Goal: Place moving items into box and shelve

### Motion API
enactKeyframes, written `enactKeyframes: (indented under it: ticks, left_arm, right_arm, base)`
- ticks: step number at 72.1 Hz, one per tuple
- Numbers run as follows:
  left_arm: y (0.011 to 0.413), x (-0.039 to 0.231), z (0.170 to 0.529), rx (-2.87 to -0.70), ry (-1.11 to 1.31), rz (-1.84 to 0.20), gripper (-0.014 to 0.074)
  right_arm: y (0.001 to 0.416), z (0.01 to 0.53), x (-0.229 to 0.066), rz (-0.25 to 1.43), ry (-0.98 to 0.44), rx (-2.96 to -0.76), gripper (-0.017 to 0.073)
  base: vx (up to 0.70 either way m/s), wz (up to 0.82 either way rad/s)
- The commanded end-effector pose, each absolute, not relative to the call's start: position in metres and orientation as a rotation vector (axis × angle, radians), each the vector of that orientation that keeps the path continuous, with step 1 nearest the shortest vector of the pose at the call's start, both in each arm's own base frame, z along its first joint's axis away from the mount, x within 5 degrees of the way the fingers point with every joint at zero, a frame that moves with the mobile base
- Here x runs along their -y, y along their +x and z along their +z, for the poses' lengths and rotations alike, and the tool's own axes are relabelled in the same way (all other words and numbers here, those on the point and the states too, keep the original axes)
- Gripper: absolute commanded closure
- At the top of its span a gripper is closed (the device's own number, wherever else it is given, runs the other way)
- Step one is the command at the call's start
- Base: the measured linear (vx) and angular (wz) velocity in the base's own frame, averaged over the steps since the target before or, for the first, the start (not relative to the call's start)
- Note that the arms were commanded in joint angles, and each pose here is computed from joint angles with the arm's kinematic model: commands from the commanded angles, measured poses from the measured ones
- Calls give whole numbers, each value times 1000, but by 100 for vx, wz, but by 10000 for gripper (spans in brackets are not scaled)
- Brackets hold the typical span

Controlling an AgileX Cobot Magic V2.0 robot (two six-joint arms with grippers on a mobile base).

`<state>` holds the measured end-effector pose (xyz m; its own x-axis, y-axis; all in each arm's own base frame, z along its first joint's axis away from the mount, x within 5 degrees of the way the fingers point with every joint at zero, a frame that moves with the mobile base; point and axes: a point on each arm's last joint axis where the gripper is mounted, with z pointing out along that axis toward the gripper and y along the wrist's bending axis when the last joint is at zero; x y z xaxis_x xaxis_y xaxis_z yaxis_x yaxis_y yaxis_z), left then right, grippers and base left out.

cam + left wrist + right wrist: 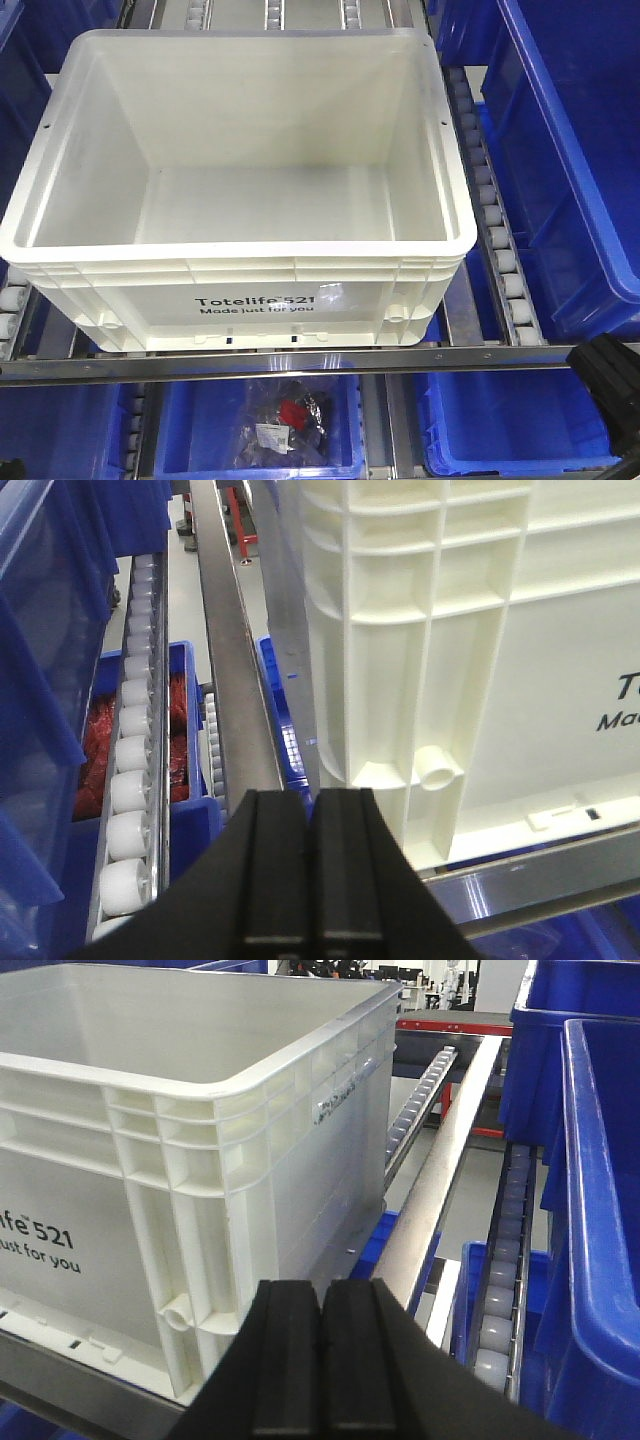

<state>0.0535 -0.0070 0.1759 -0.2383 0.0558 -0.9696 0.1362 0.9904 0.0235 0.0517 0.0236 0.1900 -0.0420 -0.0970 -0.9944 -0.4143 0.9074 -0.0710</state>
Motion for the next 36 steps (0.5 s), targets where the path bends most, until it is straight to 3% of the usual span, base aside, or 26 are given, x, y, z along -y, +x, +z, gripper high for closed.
enactKeyframes:
  ticks: [1, 36]
  left_arm:
    - [54, 7, 177, -1738, 138, -82, 621]
    - [54, 7, 177, -1738, 138, -82, 621]
  right_arm:
    - [52, 197, -23, 277, -376, -1527, 574]
    - [52, 197, -23, 277, -376, -1527, 574]
  base:
    - [0, 0]
    - [0, 0]
